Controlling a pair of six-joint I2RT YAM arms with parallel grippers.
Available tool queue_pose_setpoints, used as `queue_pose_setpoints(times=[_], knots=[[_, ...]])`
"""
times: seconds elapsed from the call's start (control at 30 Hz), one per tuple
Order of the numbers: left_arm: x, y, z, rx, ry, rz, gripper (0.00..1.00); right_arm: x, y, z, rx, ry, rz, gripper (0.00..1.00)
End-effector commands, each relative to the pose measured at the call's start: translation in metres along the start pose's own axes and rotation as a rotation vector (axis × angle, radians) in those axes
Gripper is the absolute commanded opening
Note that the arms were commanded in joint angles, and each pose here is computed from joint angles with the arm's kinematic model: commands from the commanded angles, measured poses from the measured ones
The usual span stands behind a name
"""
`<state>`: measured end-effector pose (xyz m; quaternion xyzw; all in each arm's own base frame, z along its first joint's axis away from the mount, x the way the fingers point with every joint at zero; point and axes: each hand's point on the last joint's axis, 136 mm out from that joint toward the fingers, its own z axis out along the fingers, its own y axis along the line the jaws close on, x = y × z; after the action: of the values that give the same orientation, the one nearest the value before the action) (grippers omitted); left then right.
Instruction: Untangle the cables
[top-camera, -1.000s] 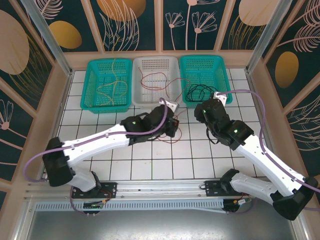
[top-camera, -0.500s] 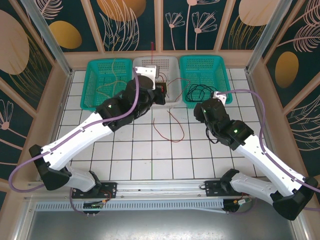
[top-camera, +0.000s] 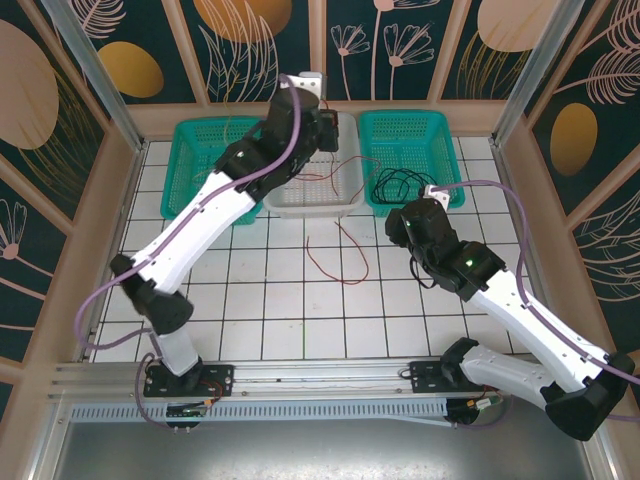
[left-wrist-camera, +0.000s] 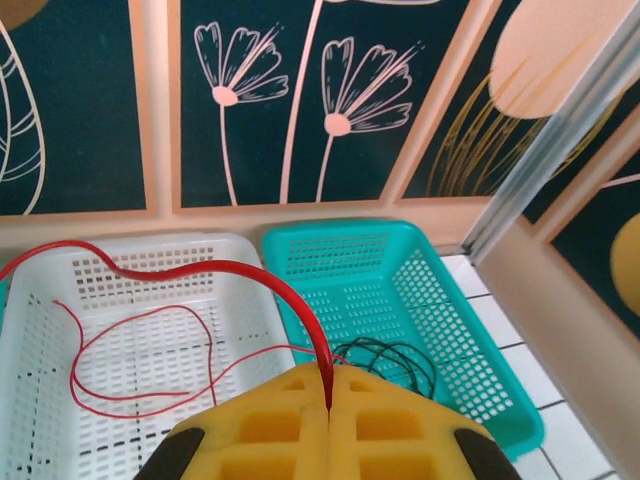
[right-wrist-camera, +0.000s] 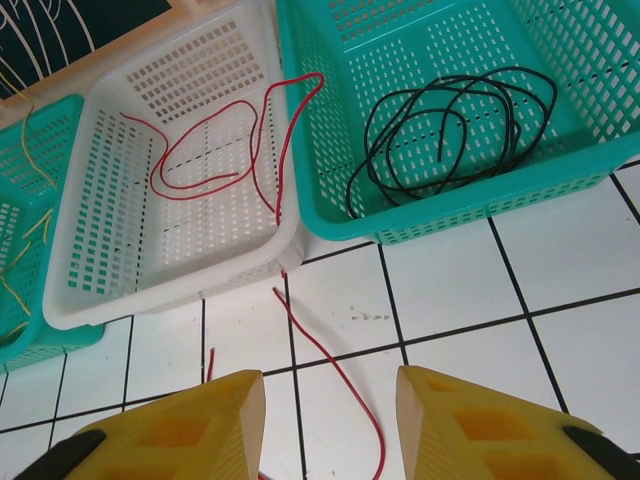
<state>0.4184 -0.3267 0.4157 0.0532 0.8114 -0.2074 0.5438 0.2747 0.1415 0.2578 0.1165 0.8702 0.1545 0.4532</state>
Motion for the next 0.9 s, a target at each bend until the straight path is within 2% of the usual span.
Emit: queue_pose_setpoints(times=[0.0,0.2,0.23,0.33,0.37,0.43,0.53,0.63,0.87], knots=[[0.005,0.004,0.019,-0.024,0.035,0.041,0.00,0.000,-0.003,0.001,0.001,-0.010,0.020,0.39],[0.009,0.022,0.065,-0.079,0.054,0.006,0.00,0.001,-0.004,0.000,0.002,-0.006,0.021,0.39],[0.012,0.026,0.073,-0.094,0.060,0.005,0.04,0.001,-0.004,-0.001,0.000,-0.006,0.021,0.39],[0.016,0.035,0.086,-0.128,0.069,0.006,0.41,-0.002,-0.003,-0.002,-0.004,-0.012,0.014,0.39],[0.017,0.037,0.086,-0.143,0.067,0.009,0.51,-0.002,-0.003,-0.002,-0.002,-0.012,0.009,0.39],[0.015,0.045,0.082,-0.183,0.060,0.013,0.58,-0.003,-0.003,-0.003,0.000,-0.015,0.004,0.39],[0.013,0.055,0.074,-0.231,0.052,0.012,0.60,-0.003,-0.003,-0.002,0.003,-0.016,-0.003,0.40],[0.023,0.057,0.069,-0.224,0.076,0.004,0.60,-0.003,-0.002,0.000,0.002,-0.014,-0.009,0.40],[0.098,0.042,0.050,-0.116,0.214,-0.029,0.53,-0.004,-0.003,0.002,0.017,-0.018,-0.012,0.40]])
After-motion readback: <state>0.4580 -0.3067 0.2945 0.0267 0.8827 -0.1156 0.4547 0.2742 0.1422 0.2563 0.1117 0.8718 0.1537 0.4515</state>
